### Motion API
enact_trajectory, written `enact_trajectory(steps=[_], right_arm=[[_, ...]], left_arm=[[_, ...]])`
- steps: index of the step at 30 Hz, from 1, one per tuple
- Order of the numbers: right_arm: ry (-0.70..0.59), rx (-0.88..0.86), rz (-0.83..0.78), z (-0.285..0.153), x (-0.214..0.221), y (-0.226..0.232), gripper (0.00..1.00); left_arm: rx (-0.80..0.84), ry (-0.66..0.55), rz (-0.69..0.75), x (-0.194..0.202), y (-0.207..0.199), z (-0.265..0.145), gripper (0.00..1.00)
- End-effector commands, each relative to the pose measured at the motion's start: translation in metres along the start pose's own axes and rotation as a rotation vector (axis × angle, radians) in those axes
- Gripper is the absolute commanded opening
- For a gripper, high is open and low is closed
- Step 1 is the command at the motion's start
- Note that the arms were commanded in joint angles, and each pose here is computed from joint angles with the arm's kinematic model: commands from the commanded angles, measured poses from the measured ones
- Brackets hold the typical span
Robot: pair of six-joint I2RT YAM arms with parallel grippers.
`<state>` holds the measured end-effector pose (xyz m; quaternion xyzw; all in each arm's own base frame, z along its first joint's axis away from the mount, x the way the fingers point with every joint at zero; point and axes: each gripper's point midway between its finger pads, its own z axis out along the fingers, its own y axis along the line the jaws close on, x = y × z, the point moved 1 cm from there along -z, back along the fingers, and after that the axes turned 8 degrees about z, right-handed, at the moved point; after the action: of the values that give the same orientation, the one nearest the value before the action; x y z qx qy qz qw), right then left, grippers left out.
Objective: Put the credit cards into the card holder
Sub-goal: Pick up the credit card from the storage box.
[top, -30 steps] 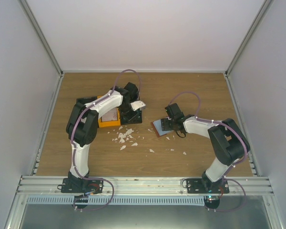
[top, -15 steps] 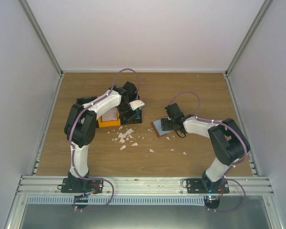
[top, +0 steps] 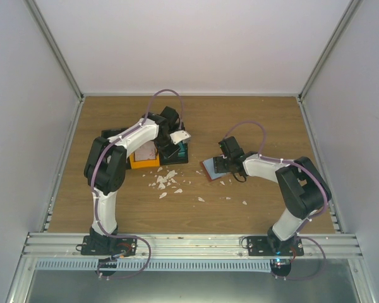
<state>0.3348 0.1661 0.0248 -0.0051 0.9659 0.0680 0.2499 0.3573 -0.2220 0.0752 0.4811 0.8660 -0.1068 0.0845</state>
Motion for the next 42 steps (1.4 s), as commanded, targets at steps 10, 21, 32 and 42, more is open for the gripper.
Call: enact_trajectory(steps=[10, 21, 32, 42], right_arm=[[0.231, -0.001, 0.006, 0.009, 0.058, -0.006, 0.76], [0.132, -0.018, 0.02, -0.013, 0.025, 0.001, 0.8], [-0.052, -0.13, 0.03, -0.067, -0.036, 0.021, 0.8], [-0.177, -0.703, -0.062, -0.142, -0.075, 0.112, 0.8]], left_arm=[[-0.044, -0.049, -0.002, -0.004, 0.005, -0.024, 0.0], [-0.107, -0.103, -0.03, -0.014, 0.013, -0.037, 0.0], [-0.209, -0.255, -0.093, -0.032, 0.021, -0.075, 0.0], [-0.175, -0.55, -0.439, -0.038, 0.022, -0.142, 0.0]])
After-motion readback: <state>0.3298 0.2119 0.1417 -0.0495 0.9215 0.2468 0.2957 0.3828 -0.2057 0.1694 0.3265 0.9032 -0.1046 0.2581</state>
